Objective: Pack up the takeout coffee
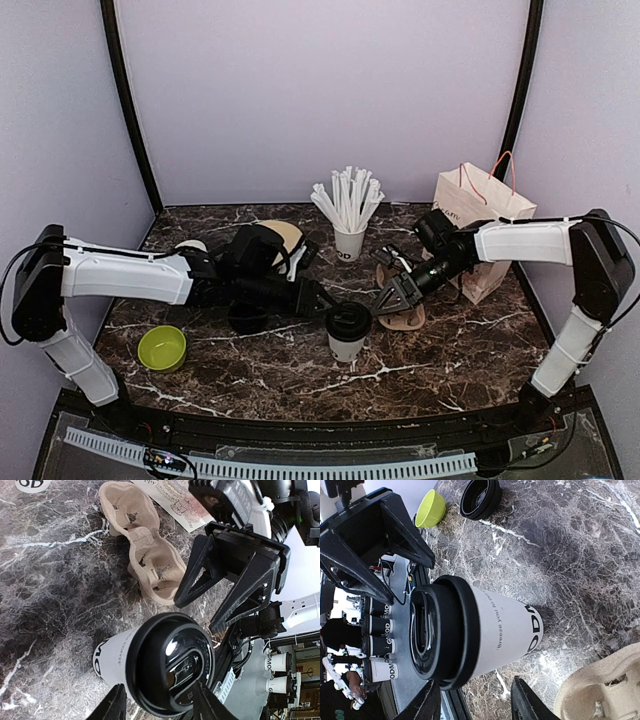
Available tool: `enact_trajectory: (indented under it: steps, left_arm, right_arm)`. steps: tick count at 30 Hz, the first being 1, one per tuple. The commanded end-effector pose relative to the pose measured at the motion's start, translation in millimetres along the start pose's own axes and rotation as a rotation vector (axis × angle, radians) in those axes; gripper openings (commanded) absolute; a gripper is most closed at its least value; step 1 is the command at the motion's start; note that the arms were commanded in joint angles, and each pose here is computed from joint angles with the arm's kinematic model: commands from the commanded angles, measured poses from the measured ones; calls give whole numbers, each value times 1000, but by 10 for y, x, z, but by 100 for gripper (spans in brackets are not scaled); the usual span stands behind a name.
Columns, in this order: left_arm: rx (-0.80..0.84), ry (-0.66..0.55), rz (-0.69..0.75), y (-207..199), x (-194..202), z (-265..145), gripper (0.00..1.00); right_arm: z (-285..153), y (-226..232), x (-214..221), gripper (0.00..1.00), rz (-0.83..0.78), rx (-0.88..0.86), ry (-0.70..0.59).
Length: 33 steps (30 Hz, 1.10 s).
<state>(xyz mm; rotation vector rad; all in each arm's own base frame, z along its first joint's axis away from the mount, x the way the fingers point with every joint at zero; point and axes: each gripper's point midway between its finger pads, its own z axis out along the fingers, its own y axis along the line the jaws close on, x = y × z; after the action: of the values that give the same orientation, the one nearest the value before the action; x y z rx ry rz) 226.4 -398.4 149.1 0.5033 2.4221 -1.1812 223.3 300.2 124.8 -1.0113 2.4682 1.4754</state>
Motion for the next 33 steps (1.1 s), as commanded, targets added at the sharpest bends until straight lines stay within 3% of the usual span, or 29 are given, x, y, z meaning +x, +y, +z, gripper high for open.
enact_trajectory:
  steps: [1, 21, 28, 33]
  left_arm:
    - [39, 21, 1, -32, 38, 86, 48]
    - [-24, 101, -5, 192, 214, 272, 45]
    - [-115, 149, -32, 413, 349, 303, 41]
    - [-208, 211, -74, 653, 531, 318, 39]
  right_arm:
    - [-20, 57, -106, 48, -24, -26, -21]
    - [222, 5, -121, 51, 11, -36, 53]
    - [306, -820, 196, 44, 147, 362, 179]
    - [327, -1077, 376, 42, 198, 449, 261]
